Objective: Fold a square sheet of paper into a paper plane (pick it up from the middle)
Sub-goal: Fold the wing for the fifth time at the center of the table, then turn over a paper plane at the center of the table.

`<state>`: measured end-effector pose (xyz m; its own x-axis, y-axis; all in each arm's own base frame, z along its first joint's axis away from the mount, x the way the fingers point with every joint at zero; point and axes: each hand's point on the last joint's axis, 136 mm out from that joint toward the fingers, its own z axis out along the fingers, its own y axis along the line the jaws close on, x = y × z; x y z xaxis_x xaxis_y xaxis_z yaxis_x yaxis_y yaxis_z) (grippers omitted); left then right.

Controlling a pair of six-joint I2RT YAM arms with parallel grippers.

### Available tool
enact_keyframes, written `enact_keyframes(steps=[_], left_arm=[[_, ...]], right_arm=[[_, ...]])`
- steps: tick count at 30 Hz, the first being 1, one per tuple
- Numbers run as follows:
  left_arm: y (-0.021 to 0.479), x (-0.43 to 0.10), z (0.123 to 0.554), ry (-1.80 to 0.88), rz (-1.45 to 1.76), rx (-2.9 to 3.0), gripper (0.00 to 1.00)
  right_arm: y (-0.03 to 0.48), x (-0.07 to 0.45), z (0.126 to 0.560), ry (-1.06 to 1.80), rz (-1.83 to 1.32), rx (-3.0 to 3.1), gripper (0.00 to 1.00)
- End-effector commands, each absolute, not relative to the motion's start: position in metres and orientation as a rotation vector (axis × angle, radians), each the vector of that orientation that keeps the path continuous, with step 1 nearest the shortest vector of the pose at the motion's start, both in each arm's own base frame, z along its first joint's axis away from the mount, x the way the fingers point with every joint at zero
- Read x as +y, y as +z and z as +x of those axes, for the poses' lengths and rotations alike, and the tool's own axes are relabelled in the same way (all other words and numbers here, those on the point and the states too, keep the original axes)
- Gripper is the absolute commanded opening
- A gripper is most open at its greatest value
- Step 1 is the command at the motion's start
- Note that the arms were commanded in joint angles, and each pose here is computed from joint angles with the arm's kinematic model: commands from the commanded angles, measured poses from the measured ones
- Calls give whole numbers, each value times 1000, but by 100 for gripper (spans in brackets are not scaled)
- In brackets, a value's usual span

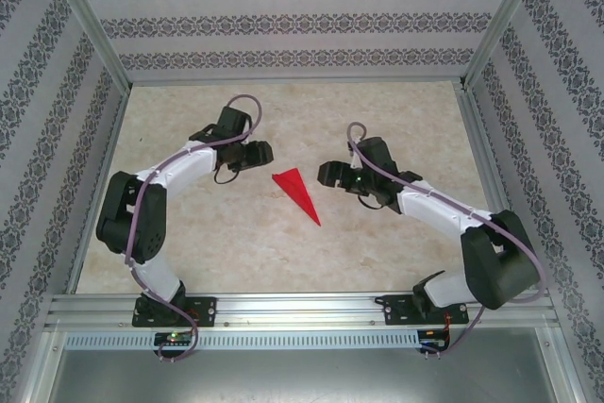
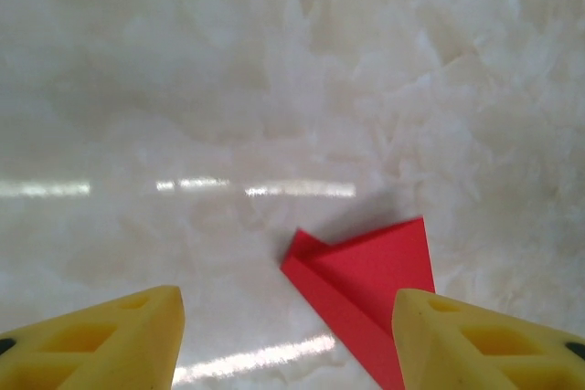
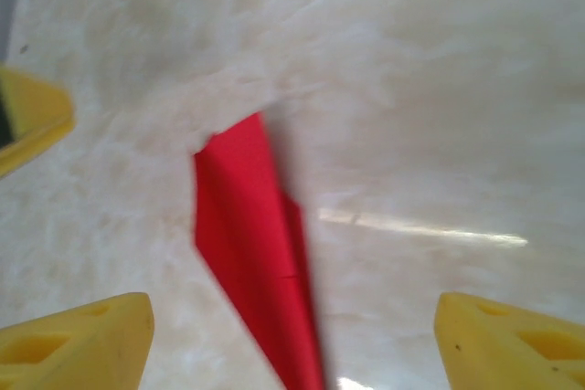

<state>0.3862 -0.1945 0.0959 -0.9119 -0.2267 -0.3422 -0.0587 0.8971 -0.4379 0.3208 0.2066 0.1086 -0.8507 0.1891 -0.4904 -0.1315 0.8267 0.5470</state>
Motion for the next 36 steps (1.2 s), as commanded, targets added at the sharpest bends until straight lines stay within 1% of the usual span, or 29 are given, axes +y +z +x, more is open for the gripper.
enact_keyframes(steps=[1, 4, 8, 13, 17, 25, 30, 36], left_arm=[[88, -206, 353, -516, -331, 2748, 64], [81, -234, 339, -565, -380, 2772, 65], [73, -263, 331, -620, -445, 2792, 65], [57, -277, 327, -588, -516, 2840, 63], [45, -275, 322, -527, -547, 2878, 59], [53, -261, 318, -477, -563, 2844, 42], [52, -264, 319, -507, -545, 2837, 21], [60, -272, 328, -552, -465, 2809, 1]], right_arm=[[97, 172, 324, 629, 95, 2463, 84], [93, 159, 324, 608, 130, 2460, 86], [86, 150, 323, 595, 156, 2469, 86], [80, 149, 321, 609, 170, 2485, 86], [80, 148, 320, 607, 177, 2489, 86], [74, 151, 321, 616, 184, 2517, 85], [72, 153, 321, 624, 185, 2527, 85], [82, 155, 319, 662, 179, 2500, 85]])
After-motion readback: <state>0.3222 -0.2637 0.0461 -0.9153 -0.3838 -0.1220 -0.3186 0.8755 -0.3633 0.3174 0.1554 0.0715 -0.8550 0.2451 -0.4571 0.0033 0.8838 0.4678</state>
